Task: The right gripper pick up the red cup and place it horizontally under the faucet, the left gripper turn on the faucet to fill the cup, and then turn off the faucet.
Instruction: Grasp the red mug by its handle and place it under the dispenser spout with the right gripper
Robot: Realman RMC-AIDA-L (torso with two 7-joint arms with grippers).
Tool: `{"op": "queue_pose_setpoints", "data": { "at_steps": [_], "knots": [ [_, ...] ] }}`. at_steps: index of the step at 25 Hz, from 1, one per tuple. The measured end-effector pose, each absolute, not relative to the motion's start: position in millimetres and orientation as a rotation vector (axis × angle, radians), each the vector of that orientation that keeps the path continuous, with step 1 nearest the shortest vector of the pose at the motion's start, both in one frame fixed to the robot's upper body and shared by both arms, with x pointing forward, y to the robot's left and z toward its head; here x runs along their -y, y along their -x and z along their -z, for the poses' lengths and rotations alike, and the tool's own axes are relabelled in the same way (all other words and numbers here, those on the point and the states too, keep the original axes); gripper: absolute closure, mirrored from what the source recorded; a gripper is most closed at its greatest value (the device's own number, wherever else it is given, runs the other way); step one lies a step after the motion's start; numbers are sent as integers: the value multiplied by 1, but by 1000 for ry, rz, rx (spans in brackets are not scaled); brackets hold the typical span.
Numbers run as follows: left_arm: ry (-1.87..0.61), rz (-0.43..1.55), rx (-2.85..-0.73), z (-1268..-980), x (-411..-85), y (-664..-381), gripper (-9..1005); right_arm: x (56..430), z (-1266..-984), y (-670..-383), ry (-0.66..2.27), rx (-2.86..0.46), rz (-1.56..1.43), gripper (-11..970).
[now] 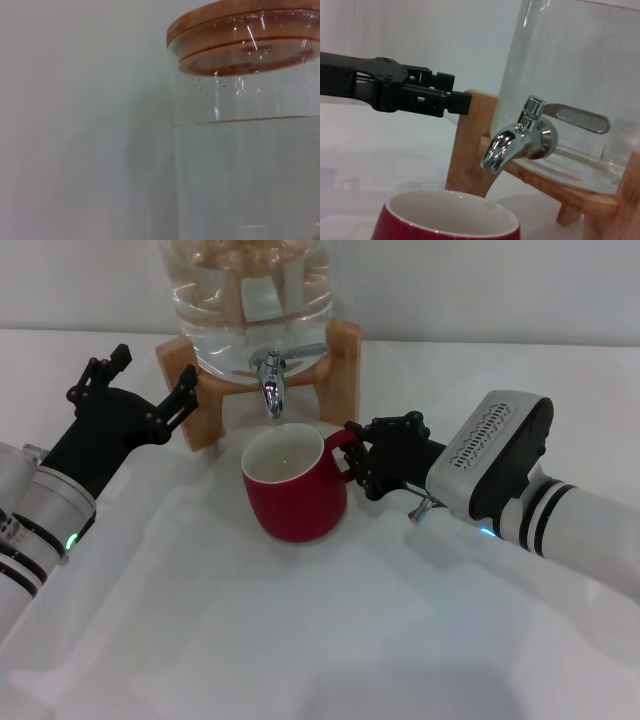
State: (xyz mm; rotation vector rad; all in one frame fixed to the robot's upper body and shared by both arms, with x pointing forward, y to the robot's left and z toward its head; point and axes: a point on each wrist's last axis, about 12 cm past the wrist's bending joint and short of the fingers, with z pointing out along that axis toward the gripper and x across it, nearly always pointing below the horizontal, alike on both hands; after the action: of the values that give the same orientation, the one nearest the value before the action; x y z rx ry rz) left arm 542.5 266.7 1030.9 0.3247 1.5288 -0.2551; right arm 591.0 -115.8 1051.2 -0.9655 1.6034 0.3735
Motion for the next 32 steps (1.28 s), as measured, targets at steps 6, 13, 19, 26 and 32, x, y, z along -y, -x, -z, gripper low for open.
{"op": "queue_pose_setpoints", "data": {
  "at_steps": [6, 13, 19, 26, 32],
  "knots": [
    [-325, 255, -1529, -1031, -267, -542, 121, 115, -1052, -591, 962, -1603, -376, 837],
    [-324, 254, -1529, -1031, -267, -542, 121, 115, -1054, -593, 961, -1595, -373, 819],
    [-324, 253, -1530, -1031, -267, -542, 121, 114, -1055, -595, 959, -1597, -374, 793],
    [-325, 254, -1528, -1031, -267, -543, 121, 113, -1055, -597, 958, -1616, -366, 681],
    [-328, 258, -1530, -1031, -266, -542, 121, 111, -1057, -600, 937, -1639, -360, 681]
  ]
}}
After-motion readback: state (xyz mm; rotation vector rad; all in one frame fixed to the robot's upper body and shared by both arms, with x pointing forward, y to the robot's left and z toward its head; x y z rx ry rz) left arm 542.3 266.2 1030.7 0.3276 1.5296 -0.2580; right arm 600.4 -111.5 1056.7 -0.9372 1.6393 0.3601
